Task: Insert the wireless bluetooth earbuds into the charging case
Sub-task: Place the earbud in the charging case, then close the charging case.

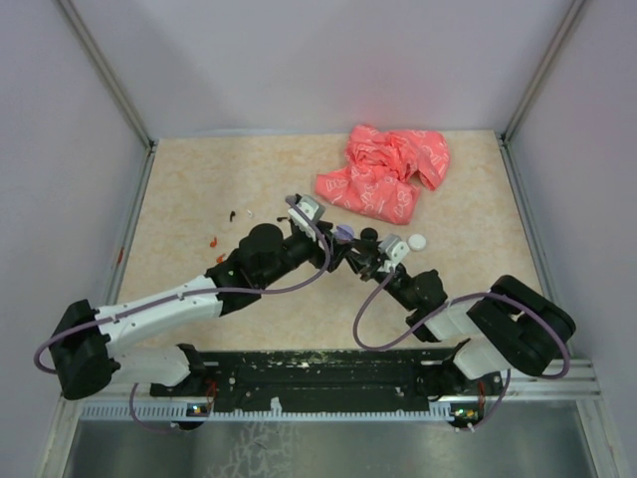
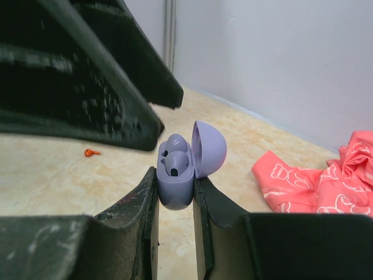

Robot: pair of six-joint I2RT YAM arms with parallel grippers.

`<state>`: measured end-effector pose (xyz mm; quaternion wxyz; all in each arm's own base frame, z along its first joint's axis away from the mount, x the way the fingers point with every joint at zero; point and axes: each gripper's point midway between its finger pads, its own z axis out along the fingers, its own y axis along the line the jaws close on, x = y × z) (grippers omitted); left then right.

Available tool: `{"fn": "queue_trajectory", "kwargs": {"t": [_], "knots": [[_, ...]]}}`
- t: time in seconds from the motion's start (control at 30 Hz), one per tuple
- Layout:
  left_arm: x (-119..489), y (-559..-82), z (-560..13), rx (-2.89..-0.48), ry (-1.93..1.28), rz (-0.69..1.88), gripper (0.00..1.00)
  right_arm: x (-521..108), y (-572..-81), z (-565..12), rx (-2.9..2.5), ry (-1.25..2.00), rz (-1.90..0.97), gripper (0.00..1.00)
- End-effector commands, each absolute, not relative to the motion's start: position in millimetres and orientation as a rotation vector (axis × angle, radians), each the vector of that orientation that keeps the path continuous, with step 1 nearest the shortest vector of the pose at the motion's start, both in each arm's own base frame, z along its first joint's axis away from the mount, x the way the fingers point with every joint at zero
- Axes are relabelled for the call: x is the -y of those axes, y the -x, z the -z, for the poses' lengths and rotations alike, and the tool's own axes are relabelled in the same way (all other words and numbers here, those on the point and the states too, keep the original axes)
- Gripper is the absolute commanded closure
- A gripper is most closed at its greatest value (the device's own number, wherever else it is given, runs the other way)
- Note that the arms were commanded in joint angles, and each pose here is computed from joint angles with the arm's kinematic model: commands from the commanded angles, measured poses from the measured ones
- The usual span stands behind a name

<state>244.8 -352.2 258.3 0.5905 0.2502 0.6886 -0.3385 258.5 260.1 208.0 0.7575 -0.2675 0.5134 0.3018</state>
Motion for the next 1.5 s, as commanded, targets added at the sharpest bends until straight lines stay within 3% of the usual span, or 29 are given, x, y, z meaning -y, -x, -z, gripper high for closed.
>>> {"fn": "queue_trajectory", "kwargs": {"t": [0.0,0.27,0.63,1.17,1.47], "knots": [[345.8,-235.4,-294.1,-1.568,-0.599,0.812,0.25,-254.3,-241.4,-246.4,-0.975,0.548,-0.719,1.0],[344.0,-213.6,-302.0,-1.619,-0.735,0.923,0.06,-256.7,-226.0,-244.3,-0.999,0.646,-0.783,1.0],[333.9,-195.9,-311.0,-1.606,-0.834,1.246,0.0,-266.9,-203.0,-258.0,-1.004,0.805,-0.865,1.0],[348.1,-181.5,-288.8,-1.63,-0.969,1.399,0.01,-270.6,-186.4,-283.4,-0.912,0.808,-1.001,1.0],[345.4,-165.1,-303.7,-1.545,-1.03,1.466,0.08,-272.3,-191.6,-273.7,-0.964,0.782,-1.058,1.0]]}}
